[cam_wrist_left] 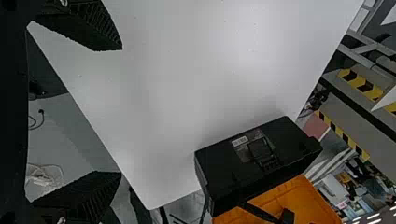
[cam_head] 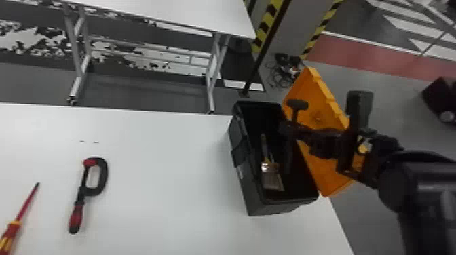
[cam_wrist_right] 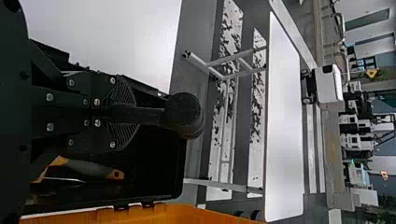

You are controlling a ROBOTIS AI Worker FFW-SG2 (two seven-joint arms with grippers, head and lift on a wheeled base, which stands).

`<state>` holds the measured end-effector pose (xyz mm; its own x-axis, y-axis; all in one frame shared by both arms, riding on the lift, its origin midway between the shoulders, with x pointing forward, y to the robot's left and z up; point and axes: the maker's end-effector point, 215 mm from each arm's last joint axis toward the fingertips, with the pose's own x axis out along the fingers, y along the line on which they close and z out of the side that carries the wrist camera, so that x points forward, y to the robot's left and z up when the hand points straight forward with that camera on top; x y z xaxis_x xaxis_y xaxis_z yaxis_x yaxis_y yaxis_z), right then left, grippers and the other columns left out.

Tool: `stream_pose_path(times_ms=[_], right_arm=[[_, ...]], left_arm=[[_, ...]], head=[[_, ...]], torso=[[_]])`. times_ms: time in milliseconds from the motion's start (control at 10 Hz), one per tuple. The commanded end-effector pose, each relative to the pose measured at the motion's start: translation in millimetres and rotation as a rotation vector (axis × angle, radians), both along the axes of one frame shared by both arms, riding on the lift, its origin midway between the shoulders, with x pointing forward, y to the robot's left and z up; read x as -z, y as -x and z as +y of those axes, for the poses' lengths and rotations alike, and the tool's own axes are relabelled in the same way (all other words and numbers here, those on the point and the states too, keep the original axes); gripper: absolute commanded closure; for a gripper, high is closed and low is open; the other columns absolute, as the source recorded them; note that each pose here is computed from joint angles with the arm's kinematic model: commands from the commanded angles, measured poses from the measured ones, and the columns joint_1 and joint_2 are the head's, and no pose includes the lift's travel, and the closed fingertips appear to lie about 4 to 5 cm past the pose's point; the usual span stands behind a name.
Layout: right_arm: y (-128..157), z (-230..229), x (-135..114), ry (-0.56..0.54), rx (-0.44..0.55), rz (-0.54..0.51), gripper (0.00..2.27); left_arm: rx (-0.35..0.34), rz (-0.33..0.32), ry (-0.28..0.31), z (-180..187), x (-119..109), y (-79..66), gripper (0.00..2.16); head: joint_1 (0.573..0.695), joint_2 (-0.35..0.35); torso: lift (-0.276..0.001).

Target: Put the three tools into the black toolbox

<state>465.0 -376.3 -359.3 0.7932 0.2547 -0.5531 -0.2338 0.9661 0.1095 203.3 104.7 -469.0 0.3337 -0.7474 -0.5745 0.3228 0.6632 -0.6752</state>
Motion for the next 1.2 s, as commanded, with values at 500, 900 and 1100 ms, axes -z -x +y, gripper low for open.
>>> stream_pose_path(times_ms=[500, 900, 1100], right_arm=[[69.5, 68.0, 39.3, -0.190, -0.065, 0.224, 0.07], [151.2, 184.6, 38.0, -0.410, -0.159, 0.262, 0.08], [170.9, 207.7, 40.6, -0.476, -0.175, 0.290, 0.08]], left_arm=[[-0.051, -0.018, -0.063, 17.8, 9.9, -11.2, 0.05], [-0.120, -0.060, -0.155, 49.4, 15.5, -37.9, 0.08], [-0.168, -0.062, -0.194, 81.5, 15.8, -43.3, 0.09]], head=[[0.695, -0.350], [0.695, -0.194], [0.695, -0.065]], torso=[[-0.051], [-0.051], [-0.051]])
